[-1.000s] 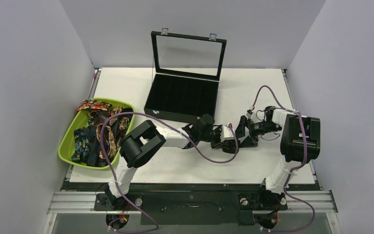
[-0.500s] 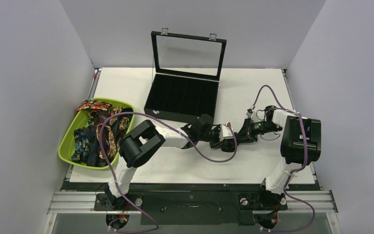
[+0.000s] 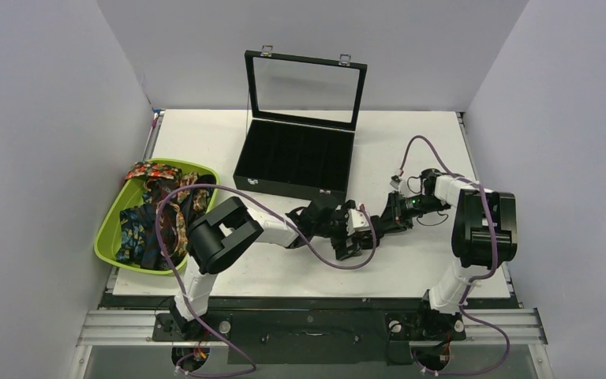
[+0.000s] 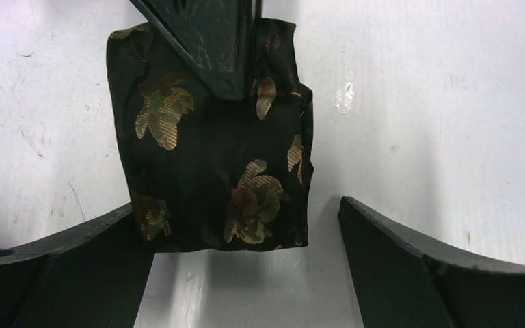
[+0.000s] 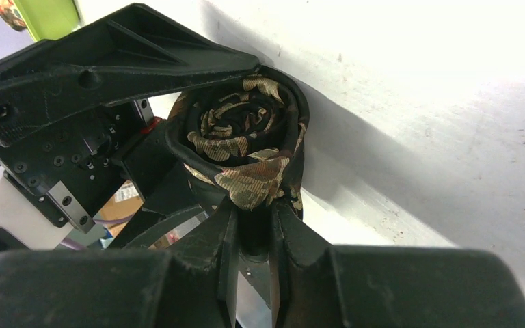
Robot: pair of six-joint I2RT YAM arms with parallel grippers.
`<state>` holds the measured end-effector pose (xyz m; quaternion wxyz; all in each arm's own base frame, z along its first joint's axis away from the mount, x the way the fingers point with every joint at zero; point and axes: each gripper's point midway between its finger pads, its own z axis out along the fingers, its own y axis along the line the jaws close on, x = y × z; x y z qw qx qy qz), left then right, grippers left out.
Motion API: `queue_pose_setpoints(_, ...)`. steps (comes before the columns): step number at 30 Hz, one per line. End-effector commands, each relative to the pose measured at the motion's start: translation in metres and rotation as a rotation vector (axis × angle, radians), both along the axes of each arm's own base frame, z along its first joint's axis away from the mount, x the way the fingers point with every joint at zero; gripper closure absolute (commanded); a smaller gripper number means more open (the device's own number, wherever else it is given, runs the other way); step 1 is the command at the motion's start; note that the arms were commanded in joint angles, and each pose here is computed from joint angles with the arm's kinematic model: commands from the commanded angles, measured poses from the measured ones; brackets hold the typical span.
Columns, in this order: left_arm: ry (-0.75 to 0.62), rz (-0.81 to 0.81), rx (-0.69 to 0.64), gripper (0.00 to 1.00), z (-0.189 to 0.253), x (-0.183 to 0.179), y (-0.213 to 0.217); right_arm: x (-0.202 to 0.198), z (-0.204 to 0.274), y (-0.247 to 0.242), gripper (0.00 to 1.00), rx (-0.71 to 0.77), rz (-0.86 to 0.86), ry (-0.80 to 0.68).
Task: Roll the ties
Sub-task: Roll the tie at the center of the board, then pick up the tie at the center of the board.
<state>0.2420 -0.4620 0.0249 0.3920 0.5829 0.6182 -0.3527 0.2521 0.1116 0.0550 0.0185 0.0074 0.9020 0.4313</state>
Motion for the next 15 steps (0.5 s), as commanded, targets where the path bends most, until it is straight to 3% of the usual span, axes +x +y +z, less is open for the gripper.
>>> queue_pose_setpoints(1, -0.070, 0.002, -0.073, 0.03, 0.034, 0.004, -0.003, 0.003, 0.009, -0.001, 1.00, -0.072, 0.089, -0.124)
queue_pose_setpoints(12, -0.086, -0.040, -0.054, 0.02, 0.012, 0.000, -0.019, 0.002, 0.023, 0.018, 1.00, -0.062, 0.139, -0.163)
queue_pose_setpoints(14, -0.080, -0.036, -0.041, 0.14, 0.007, 0.000, -0.019, 0.004, 0.025, 0.019, 1.00, -0.062, 0.132, -0.161)
queue_pose_setpoints(15, -0.080, -0.023, -0.031, 0.28, 0.004, 0.001, -0.018, 0.004, 0.026, 0.019, 1.00, -0.067, 0.131, -0.165)
